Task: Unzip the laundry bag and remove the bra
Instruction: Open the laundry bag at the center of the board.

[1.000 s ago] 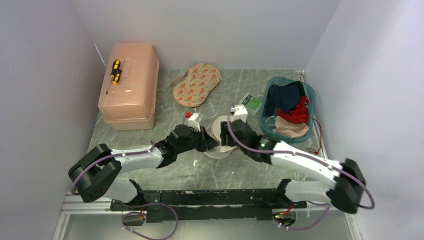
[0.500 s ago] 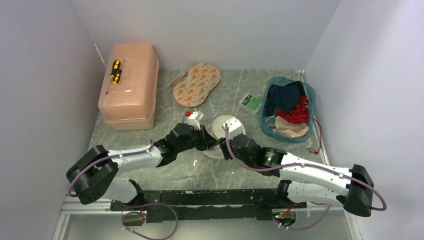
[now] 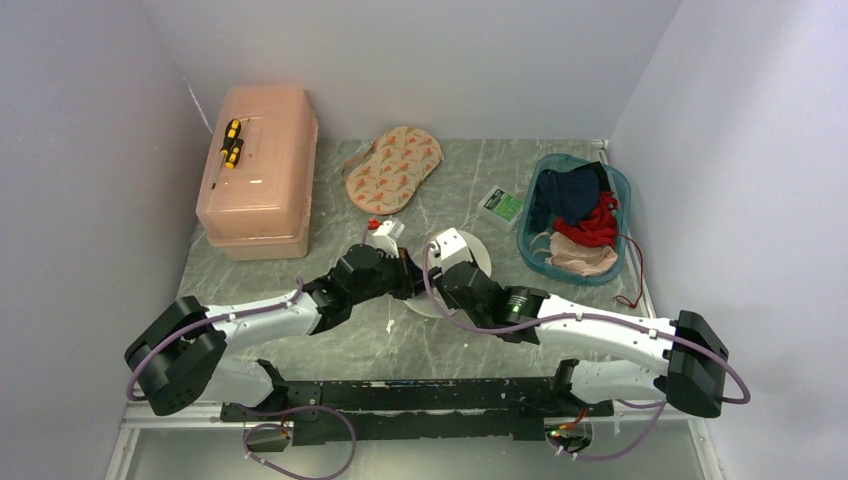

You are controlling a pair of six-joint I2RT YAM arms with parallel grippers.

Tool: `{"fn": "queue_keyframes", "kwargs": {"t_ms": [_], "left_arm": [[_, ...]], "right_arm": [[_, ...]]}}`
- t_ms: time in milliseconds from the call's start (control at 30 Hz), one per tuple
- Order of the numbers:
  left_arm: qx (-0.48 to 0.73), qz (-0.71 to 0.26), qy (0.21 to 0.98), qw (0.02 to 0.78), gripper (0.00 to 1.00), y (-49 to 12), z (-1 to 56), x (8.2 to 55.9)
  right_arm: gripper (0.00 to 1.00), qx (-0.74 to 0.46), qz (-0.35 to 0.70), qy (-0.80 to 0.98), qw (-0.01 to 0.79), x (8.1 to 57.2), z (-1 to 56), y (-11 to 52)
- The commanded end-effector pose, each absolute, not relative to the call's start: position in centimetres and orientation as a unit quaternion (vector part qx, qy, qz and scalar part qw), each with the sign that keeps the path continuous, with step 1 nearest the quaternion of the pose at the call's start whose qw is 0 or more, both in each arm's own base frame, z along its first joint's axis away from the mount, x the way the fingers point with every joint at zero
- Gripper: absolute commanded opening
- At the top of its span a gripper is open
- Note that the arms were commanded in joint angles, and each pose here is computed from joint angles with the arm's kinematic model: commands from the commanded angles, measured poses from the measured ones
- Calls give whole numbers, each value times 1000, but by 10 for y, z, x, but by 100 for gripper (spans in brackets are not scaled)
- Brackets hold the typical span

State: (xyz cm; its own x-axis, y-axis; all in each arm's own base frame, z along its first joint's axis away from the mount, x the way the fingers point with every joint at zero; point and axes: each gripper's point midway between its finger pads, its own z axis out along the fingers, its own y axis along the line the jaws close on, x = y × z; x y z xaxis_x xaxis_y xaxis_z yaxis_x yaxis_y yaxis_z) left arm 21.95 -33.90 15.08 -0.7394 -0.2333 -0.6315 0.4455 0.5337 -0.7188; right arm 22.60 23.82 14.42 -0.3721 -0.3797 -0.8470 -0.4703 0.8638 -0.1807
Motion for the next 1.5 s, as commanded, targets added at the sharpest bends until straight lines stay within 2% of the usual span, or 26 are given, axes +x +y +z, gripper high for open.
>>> {"fn": "queue_keyframes", "kwargs": {"t_ms": [0,167,300,567,700,867,900,1167,1467], "left_arm": [[73,-493,777,383,3,-343,180,224],[74,-489,781,381,3,-342,176,224],[73,-492,780,379,3,-344,176,224],[71,-491,781,380,3,-341,176,223],[69,-490,781,381,3,-339,177,222],[60,-478,786,387,3,-331,176,222],[56,-472,787,393,3,-328,176,223],[13,-408,797,445,3,-291,185,236],[-48,-364,830,420,3,-263,139,229]], "right_arm": [[47,-249,76,809,526,231,170,253],[51,-264,105,805,520,223,167,259],[52,-264,89,815,508,224,154,257],[43,-240,44,828,504,234,141,248],[30,-223,32,827,515,238,145,245],[2,-191,62,813,546,238,170,240],[0,-185,76,809,553,237,177,241],[0,-117,193,777,587,232,209,241],[0,32,253,783,568,218,172,203]]}}
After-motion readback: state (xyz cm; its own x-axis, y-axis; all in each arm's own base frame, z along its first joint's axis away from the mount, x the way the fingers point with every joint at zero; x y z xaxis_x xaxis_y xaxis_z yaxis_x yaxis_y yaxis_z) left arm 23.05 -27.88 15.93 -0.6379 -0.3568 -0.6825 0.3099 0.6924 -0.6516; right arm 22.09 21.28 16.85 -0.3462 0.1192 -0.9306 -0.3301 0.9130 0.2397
